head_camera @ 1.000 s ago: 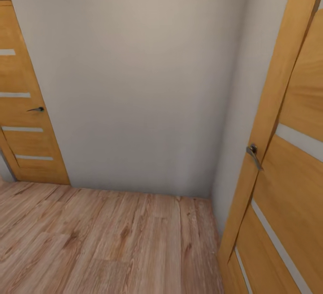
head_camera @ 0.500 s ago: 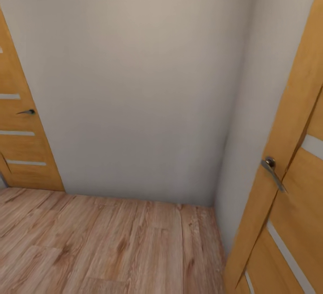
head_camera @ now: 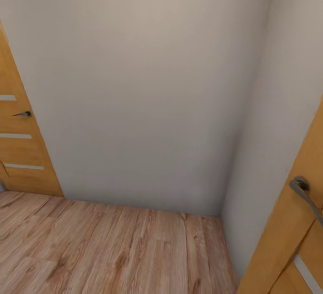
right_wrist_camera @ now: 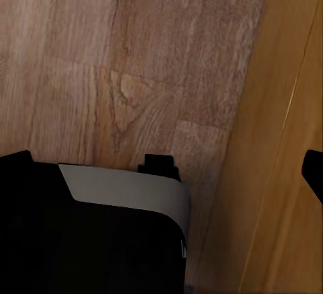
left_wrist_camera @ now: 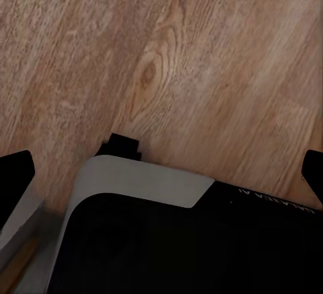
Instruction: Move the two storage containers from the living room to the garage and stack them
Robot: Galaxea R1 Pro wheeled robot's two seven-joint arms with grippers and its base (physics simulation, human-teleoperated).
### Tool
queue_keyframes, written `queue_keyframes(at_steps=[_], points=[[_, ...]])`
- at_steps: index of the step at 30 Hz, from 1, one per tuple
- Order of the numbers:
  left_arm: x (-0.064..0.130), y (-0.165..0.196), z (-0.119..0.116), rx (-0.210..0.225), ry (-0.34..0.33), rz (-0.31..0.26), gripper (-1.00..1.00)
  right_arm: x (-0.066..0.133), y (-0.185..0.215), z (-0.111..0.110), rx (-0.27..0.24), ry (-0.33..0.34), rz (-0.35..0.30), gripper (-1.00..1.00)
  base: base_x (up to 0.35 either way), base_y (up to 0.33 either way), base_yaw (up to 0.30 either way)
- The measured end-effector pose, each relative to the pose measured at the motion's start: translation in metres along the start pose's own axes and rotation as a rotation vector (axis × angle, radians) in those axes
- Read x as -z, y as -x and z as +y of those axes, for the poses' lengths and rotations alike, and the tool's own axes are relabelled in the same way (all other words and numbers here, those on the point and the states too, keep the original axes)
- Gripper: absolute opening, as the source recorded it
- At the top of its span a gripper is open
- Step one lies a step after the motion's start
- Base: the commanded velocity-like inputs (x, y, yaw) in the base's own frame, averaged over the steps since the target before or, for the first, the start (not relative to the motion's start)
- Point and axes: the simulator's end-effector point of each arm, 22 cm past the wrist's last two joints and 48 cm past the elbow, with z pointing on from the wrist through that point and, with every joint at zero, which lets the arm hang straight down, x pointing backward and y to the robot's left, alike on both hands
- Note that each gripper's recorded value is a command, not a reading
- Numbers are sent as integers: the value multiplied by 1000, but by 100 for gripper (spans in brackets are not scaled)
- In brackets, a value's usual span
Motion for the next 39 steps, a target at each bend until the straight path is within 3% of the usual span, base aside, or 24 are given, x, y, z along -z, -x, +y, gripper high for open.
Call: queue_keyframes(at_steps=[17, 39], points=[[0, 0, 0, -1, 0, 1, 100, 0, 0, 0, 0, 0, -2, 100, 320, 0, 124], [0, 0, -1, -1, -1, -1, 100, 0, 0, 0, 0, 0, -2, 100, 289, 0, 262]])
